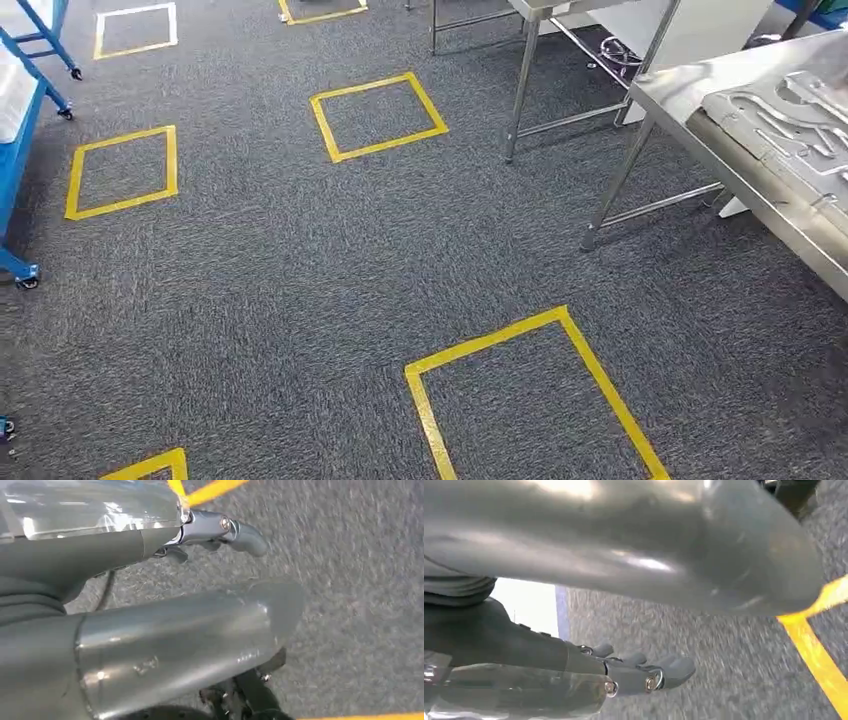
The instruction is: Take the parts from the cabinet and place them on the table.
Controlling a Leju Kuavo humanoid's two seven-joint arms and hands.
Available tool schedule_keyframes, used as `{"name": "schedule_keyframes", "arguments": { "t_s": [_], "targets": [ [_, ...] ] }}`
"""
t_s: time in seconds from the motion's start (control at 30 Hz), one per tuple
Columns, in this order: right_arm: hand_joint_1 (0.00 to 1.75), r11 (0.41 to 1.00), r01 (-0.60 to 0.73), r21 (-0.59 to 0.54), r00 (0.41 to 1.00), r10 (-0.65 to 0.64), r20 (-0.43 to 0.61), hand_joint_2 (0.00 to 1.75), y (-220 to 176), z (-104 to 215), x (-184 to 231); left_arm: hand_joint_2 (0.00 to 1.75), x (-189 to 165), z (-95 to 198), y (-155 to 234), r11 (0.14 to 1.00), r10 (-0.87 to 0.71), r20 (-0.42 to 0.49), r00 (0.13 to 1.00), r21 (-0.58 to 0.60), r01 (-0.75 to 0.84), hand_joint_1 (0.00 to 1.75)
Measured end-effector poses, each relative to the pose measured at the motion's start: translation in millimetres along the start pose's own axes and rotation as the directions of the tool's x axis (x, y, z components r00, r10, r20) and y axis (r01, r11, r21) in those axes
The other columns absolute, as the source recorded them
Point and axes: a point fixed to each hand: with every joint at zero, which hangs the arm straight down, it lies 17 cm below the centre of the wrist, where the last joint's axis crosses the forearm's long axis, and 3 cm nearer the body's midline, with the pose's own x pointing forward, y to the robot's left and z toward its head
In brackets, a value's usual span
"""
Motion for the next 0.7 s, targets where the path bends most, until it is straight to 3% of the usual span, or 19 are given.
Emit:
{"name": "schedule_keyframes", "arguments": {
  "t_s": [0.7],
  "targets": [
    [0.0,1.0,-0.009,0.004,1.0,0.009,-0.01,0.0,-2.5,-0.2,-1.4,0.0,5.1,-2.1,-0.4,1.0,-0.015,0.006,1.0,-0.005,0.015,0.0]
  ]
}}
